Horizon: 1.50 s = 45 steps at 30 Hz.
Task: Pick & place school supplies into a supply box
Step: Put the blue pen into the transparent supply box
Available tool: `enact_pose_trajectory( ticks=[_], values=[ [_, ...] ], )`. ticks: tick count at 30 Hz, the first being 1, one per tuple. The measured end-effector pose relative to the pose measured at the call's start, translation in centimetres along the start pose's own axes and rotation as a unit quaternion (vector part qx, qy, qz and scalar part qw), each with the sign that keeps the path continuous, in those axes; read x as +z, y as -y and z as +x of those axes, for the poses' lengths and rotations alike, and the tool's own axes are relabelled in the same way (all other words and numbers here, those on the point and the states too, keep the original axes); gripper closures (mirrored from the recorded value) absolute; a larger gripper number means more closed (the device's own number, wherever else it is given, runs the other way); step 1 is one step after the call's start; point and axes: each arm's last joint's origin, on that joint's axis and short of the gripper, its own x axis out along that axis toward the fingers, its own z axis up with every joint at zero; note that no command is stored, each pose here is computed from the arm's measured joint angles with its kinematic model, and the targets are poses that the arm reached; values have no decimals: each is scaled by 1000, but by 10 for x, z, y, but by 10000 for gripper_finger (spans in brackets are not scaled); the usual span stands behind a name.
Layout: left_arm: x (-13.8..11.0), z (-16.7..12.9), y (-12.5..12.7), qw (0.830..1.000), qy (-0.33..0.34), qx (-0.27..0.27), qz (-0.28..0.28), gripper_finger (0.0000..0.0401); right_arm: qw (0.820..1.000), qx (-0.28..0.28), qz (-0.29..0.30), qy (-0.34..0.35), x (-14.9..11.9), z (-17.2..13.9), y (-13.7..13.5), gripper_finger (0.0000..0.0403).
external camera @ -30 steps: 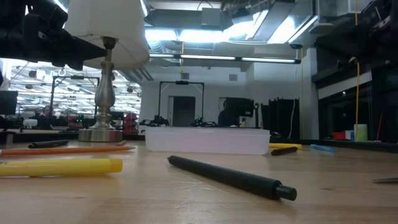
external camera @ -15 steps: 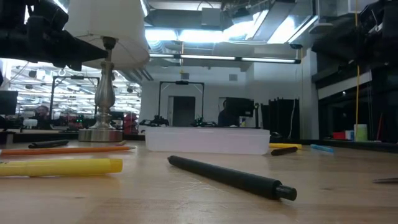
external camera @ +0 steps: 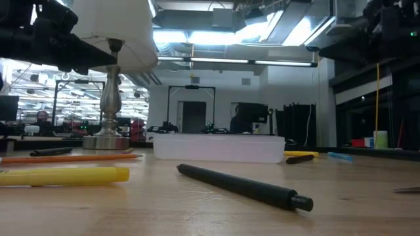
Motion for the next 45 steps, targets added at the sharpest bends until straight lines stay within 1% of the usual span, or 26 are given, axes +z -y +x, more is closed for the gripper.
enact_pose_trajectory(
  ticks=[2, 6, 10, 13, 16, 19, 22, 25, 29, 34, 39, 45],
  values=[
    [5, 3, 1, 1000, -16, -2, 6, 398, 1000, -1, 17, -4, 5, 3, -2, 396],
    [17, 10, 2, 999, -48, -3, 14, 398, 1000, 0, 8, -16, 20, 11, -7, 395],
    [25, 20, 5, 997, -78, -3, 23, 398, 999, 1, -25, -27, 37, 22, -13, 398],
    [30, 26, 7, 993, -114, -4, 27, 398, 998, 2, -43, -41, 44, 29, -18, 394],
    [38, 30, 8, 988, -156, -2, 10, 398, 999, 6, -13, -53, 49, 36, -22, 392],
    [42, 35, 9, 982, -187, -4, 7, 398, 997, 11, -4, -80, 46, 42, -27, 396],
    [48, 39, 11, 981, -191, -7, 18, 398, 994, 11, 5, -105, 47, 48, -31, 399],
    [50, 43, 12, 980, -194, -9, 35, 397, 992, 7, 15, -126, 48, 54, -35, 392],
    [49, 44, 12, 979, -199, -1, 39, 397, 989, -7, 28, -143, 57, 58, -37, 382],
    [48, 45, 12, 979, -201, 1, 41, 397, 984, -17, 48, -173, 67, 60, -38, 386],
    [48, 45, 12, 979, -200, 2, 41, 397, 979, -25, 49, -195, 72, 61, -38, 385],
    [48, 45, 12, 979, -200, 2, 41, 397, 973, -77, 82, -204, 70, 59, -34, 380]
  ],
)
